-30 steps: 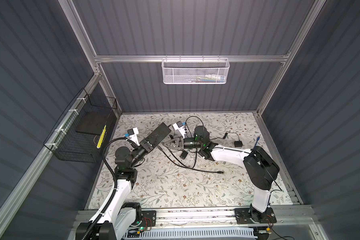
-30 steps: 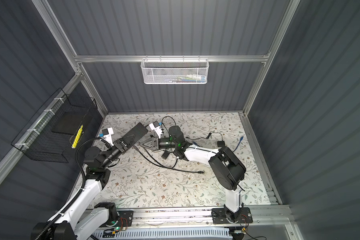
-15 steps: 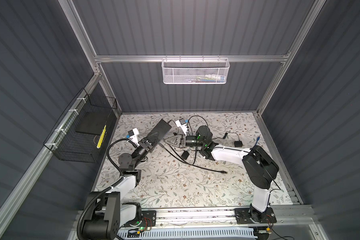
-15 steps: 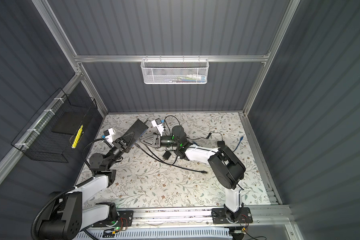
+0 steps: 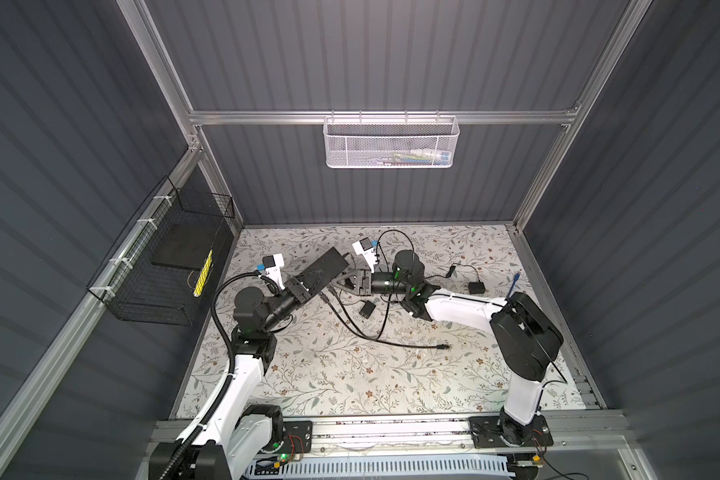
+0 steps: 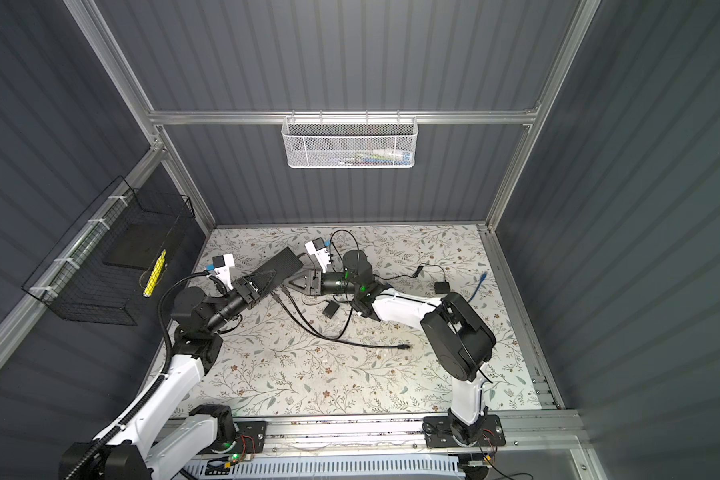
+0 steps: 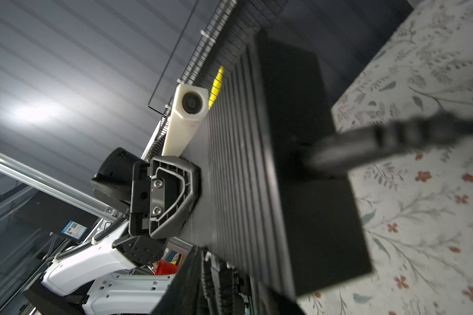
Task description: Insert the plug into the switch port
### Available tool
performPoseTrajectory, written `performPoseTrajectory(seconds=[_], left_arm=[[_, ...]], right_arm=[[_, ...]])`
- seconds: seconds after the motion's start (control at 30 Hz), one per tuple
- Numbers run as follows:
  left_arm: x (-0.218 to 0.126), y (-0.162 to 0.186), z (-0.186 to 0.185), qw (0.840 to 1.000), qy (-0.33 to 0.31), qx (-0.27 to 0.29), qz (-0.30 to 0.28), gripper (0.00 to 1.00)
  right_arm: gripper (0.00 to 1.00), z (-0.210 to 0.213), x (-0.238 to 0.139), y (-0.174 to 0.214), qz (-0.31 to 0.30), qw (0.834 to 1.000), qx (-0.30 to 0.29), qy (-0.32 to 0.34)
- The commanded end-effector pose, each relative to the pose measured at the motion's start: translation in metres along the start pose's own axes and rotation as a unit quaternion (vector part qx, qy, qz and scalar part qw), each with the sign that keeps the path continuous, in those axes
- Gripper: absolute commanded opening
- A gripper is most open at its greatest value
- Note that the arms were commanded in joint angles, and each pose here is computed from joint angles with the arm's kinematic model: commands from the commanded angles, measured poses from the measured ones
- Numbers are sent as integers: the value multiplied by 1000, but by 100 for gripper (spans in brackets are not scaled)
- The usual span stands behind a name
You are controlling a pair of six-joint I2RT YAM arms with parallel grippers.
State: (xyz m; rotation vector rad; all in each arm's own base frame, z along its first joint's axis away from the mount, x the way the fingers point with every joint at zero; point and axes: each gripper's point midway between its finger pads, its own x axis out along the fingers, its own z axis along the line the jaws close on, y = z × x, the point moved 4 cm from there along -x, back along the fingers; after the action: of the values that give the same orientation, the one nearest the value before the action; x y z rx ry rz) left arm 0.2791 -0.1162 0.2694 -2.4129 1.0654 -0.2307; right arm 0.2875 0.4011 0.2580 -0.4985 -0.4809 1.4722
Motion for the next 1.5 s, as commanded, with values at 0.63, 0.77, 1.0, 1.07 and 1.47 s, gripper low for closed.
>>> performPoseTrajectory(seconds=[0.63,0.77,1.0,1.07,1.47], left_arm=[[-24,-34,139,976,-215,-37,19,0],[-28,-40,167,970,-239,-45,18,0],[-48,-46,218,955,-282,-92,4,0],[-53,-45,231,950,-293,-107,1,1],[-82,-32,279,925,-342,-165,9,27]], right_arm=[[53,-78,-140,25,-4,944,-56,324],[55,-96,-157,5,8,917,-65,395],[56,-152,-182,-13,30,846,-52,530],[56,-164,-184,-12,32,840,-46,540],[57,-191,-179,0,49,840,-24,539]])
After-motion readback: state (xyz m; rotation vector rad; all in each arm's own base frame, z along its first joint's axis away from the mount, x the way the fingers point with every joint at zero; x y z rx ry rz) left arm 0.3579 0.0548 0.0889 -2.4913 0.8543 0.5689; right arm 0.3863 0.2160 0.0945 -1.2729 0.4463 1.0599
